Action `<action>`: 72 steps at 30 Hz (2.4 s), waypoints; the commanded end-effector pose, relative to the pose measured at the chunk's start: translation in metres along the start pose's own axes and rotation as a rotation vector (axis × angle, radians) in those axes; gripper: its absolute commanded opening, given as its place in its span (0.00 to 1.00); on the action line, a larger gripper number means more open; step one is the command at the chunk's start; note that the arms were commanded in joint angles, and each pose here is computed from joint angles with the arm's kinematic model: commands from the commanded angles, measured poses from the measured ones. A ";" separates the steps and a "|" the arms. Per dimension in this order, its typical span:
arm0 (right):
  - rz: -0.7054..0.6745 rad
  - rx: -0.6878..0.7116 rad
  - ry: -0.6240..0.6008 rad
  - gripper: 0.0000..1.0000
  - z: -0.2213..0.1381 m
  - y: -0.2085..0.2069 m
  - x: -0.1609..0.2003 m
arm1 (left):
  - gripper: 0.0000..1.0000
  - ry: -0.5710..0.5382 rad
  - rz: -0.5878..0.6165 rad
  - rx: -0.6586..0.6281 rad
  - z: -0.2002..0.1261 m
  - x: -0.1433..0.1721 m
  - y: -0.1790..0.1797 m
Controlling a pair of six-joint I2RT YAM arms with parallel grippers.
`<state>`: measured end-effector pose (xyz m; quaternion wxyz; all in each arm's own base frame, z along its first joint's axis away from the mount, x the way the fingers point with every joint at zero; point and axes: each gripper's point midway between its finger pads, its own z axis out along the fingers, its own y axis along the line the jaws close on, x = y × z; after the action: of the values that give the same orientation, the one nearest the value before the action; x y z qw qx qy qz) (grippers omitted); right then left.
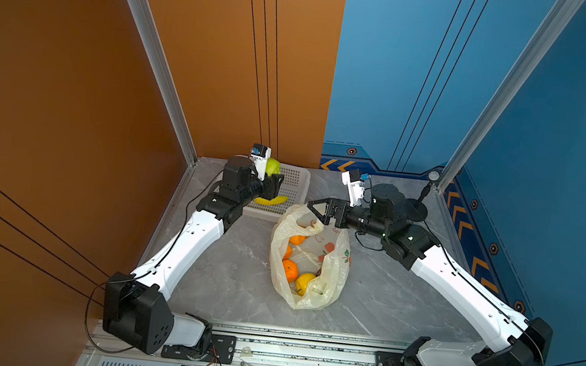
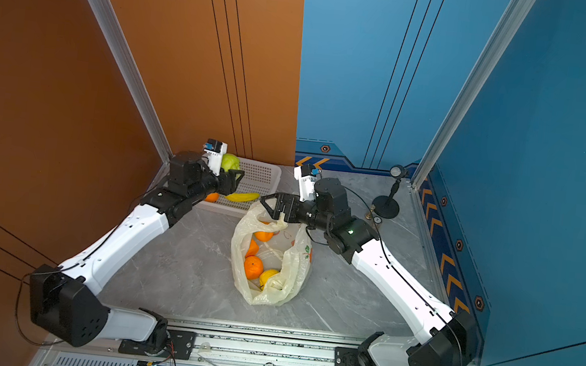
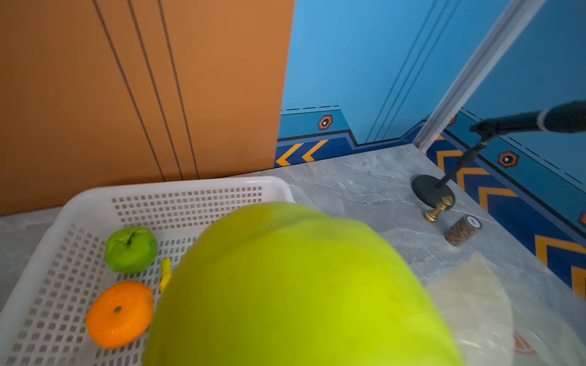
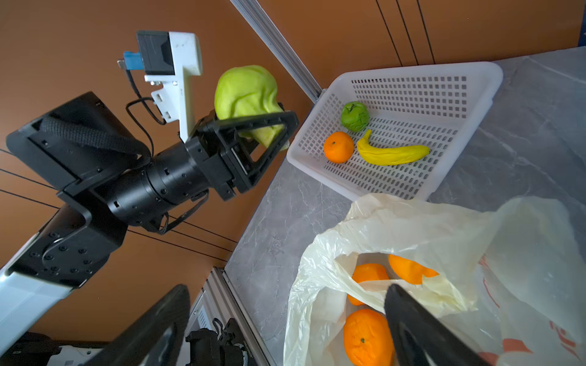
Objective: Untie the knot of the plastic bag and take out the fruit
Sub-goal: Place the fruit in the basket.
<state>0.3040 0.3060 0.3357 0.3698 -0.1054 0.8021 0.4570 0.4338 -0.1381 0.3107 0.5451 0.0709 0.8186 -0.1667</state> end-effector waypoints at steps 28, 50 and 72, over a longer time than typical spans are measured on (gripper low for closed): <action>-0.059 0.147 0.033 1.00 -0.004 -0.015 0.013 | 0.29 0.521 -0.381 -0.346 0.200 0.117 0.138; -0.078 0.144 0.022 1.00 -0.013 -0.001 0.019 | 0.82 0.516 -0.418 -0.345 0.228 0.122 0.148; -0.139 0.186 0.121 0.93 0.000 -0.023 0.052 | 0.85 0.290 -0.293 -0.055 0.078 -0.011 0.023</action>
<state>0.2845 0.2979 0.3022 0.3765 -0.1278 0.8422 0.3643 0.5318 -0.1223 0.2669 0.3731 -0.0878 0.9051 -0.1839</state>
